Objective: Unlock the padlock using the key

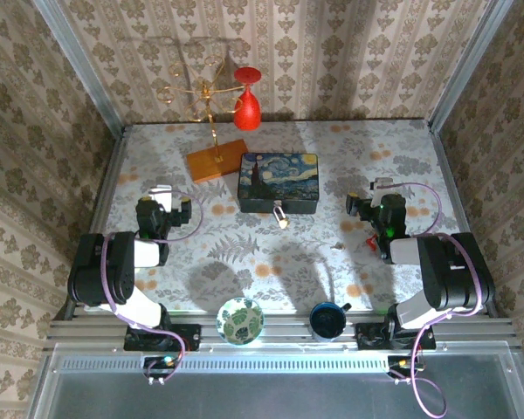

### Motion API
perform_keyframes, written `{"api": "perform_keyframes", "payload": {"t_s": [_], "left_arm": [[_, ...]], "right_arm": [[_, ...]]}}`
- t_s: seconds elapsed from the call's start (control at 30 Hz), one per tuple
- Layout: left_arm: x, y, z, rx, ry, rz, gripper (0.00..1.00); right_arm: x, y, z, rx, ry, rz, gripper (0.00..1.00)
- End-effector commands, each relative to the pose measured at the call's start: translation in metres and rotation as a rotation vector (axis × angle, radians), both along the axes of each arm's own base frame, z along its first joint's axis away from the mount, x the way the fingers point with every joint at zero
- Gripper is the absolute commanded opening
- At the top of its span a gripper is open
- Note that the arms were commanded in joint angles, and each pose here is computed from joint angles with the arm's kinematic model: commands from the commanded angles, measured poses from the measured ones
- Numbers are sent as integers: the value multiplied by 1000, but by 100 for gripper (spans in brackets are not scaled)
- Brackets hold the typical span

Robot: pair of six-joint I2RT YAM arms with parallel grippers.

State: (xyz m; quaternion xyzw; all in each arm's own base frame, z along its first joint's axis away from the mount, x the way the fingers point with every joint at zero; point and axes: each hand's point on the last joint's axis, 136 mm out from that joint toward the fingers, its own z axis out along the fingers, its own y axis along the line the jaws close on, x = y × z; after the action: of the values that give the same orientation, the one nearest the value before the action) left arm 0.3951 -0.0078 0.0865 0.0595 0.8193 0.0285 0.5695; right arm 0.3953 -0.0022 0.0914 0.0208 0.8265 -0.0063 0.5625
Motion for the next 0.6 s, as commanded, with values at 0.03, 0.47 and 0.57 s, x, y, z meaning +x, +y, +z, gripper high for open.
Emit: {"api": "perform_keyframes", "payload": {"t_s": [0.03, 0.47, 0.57], "left_arm": [[-1, 0, 25, -16, -62, -3, 100], [-27, -6, 79, -74, -109, 83, 100], [-34, -18, 92, -157, -127, 73, 100]], "right_arm": [[5, -13, 15, -2, -7, -73, 100], [-17, -22, 35, 72, 124, -180, 100], [-25, -17, 39, 59, 158, -189, 100]]}}
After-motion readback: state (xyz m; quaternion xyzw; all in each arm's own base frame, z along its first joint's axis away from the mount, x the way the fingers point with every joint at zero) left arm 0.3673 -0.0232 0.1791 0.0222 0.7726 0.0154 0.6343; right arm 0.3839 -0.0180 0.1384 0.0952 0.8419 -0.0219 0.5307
